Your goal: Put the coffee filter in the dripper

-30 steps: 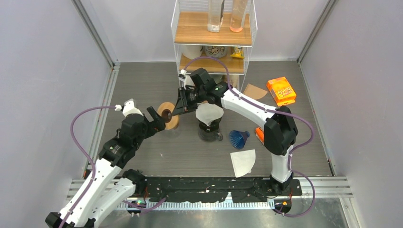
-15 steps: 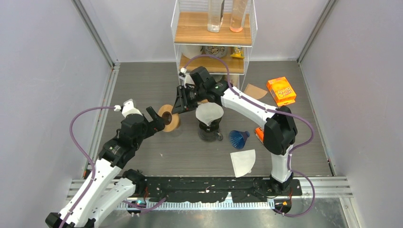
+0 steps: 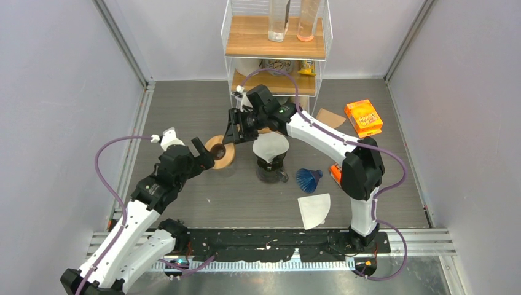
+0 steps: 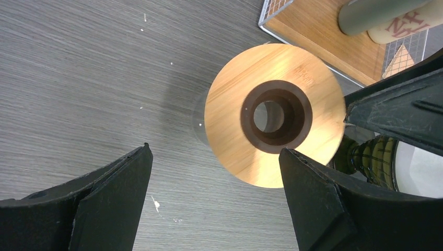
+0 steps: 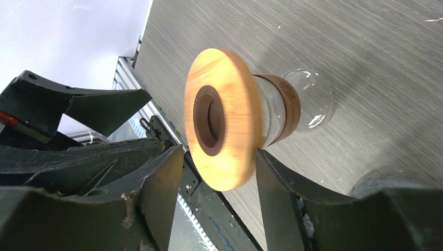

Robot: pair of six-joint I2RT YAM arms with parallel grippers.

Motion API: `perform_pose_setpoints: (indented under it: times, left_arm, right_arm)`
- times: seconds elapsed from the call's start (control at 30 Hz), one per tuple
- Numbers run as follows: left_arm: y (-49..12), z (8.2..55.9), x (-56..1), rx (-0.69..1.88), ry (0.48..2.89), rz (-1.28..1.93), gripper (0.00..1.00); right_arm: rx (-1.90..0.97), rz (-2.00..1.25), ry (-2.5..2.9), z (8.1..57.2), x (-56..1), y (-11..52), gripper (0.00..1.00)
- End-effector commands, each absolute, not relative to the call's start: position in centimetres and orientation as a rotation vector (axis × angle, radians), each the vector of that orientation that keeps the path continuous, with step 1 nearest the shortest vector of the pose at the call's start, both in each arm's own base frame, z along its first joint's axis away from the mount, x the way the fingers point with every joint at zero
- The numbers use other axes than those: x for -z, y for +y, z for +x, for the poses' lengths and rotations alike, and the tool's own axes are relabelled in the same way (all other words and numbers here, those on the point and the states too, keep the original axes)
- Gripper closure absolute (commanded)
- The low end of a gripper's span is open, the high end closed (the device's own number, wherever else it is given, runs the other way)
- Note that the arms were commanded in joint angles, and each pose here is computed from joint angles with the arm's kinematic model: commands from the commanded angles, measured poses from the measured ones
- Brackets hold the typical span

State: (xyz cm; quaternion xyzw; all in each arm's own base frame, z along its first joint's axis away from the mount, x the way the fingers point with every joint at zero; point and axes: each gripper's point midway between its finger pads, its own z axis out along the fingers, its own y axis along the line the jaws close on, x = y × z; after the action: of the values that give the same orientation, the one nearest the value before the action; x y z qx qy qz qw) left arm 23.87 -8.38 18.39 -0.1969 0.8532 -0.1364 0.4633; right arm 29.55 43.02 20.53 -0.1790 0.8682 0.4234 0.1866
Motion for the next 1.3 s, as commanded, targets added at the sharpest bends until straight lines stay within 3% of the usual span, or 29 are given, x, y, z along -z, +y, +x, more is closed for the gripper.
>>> perform_pose_setpoints:
  times: [0.0, 0.27, 0.77, 1.0, 1.27]
  left_arm:
    - [-8.4, 24.4, -19.8, 0.361, 2.055, -0.507, 0.0]
    - [-8.4, 24.4, -19.9, 0.366, 2.051, -0.51, 0.0]
    - [-9.0, 24.8, -20.8, 0.413, 2.018, -0.503, 0.0]
    - [-9.3, 25.6, -22.0, 0.435, 1.966, -0.48, 0.0]
    - [-9.3, 27.1, -24.3, 0.425, 1.89, -0.47, 0.0]
  right_arm:
    - [-1.178, -0.506, 2.32, 30.8, -24.5, 42.6, 0.39]
    - [-1.132, -0.526, 2.26, 31.7, -25.9, 42.0, 0.2]
    - [-0.884, -0.525, 1.994, 32.6, -33.8, 36.2, 0.01]
    - [-0.64, -0.29, 1.902, 33.1, -35.1, 26.3, 0.04]
    - [-0.439, 0.026, 1.93, 29.3, -28.2, 14.8, 0.05]
